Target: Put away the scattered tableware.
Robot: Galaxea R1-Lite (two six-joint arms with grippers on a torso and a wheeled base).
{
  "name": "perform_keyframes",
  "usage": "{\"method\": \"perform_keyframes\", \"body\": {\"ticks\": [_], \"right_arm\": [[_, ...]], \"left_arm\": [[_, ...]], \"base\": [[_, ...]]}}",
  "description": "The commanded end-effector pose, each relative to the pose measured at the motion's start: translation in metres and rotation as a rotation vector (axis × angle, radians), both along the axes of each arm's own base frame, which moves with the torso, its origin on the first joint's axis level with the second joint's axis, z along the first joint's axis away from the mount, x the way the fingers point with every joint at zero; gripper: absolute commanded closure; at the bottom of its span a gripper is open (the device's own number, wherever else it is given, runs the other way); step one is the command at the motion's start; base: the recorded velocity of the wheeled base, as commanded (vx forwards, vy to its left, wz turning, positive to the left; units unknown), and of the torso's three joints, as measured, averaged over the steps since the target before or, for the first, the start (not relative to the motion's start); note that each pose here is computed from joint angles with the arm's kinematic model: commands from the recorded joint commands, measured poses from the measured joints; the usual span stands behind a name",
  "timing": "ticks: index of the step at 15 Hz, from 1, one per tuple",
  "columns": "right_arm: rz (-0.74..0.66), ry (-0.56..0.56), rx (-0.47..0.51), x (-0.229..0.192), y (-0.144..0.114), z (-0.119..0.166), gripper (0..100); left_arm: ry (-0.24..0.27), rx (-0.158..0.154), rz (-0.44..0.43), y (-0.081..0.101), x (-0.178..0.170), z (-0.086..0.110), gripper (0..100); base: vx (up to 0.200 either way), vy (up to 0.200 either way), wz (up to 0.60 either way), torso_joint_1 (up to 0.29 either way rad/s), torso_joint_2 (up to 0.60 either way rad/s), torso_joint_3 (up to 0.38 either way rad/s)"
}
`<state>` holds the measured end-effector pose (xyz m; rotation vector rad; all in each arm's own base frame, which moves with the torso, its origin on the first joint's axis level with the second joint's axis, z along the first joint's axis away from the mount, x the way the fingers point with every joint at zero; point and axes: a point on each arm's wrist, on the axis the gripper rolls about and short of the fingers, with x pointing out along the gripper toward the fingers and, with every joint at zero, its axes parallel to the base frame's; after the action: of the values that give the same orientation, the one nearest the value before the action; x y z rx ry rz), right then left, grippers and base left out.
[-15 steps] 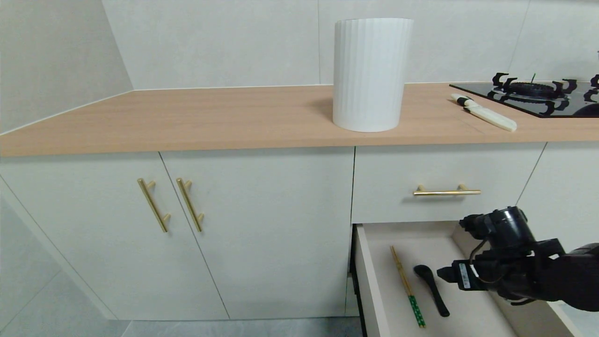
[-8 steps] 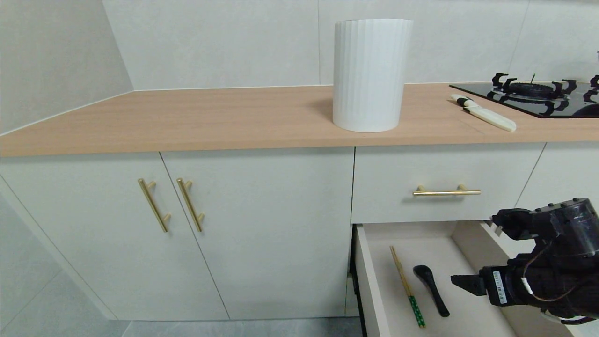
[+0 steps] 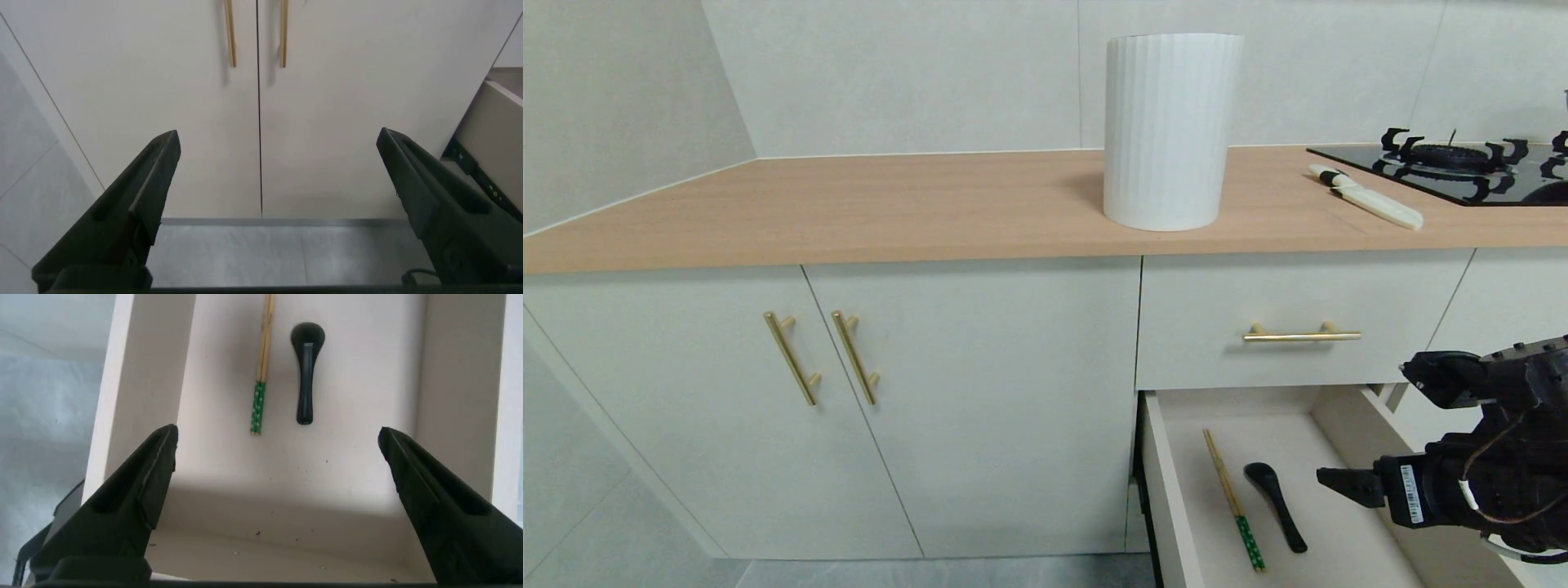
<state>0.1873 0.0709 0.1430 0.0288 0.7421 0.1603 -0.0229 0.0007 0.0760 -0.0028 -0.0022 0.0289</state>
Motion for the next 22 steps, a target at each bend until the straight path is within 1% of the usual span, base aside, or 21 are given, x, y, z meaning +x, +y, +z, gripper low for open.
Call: {"method": "perform_keyframes", "body": {"ticks": [1, 10, 12, 14, 15, 21, 22], "right_arm": [[0.001, 0.001, -0.004, 0.000, 0.000, -0.001, 0], [0.034, 0.013, -0.007, -0.004, 0.006, -0.004, 0], [0.065, 0.033, -0.020, -0.009, 0.009, -0.009, 0], [0.105, 0.056, -0.059, -0.014, 0.011, -0.014, 0], [0.147, 0.086, -0.102, -0.019, 0.010, -0.016, 0], [0.262, 0.170, -0.151, -0.041, 0.020, -0.022, 0], [0.287, 0.213, -0.175, -0.046, 0.021, -0.027, 0]], "left_arm": [[-0.001, -0.002, 0.000, 0.000, 0.000, 0.000, 0], [0.001, -0.002, 0.000, 0.000, 0.000, 0.000, 0], [-0.001, -0.002, 0.000, 0.000, 0.000, 0.000, 0], [0.001, -0.002, 0.000, 0.000, 0.000, 0.000, 0], [-0.001, -0.002, 0.000, 0.000, 0.000, 0.000, 0], [-0.001, -0.002, 0.000, 0.000, 0.000, 0.000, 0], [0.001, -0.002, 0.000, 0.000, 0.000, 0.000, 0]], "base": [[-0.200, 0.000, 0.00, 0.002, 0.01, 0.007], [-0.200, 0.000, 0.00, 0.002, 0.00, 0.002], [0.000, 0.000, 0.00, 0.000, 0.00, 0.000], [0.000, 0.000, 0.00, 0.000, 0.00, 0.000], [0.000, 0.000, 0.00, 0.000, 0.00, 0.000], [0.000, 0.000, 0.00, 0.000, 0.00, 0.000], [0.000, 0.000, 0.00, 0.000, 0.00, 0.000]]}}
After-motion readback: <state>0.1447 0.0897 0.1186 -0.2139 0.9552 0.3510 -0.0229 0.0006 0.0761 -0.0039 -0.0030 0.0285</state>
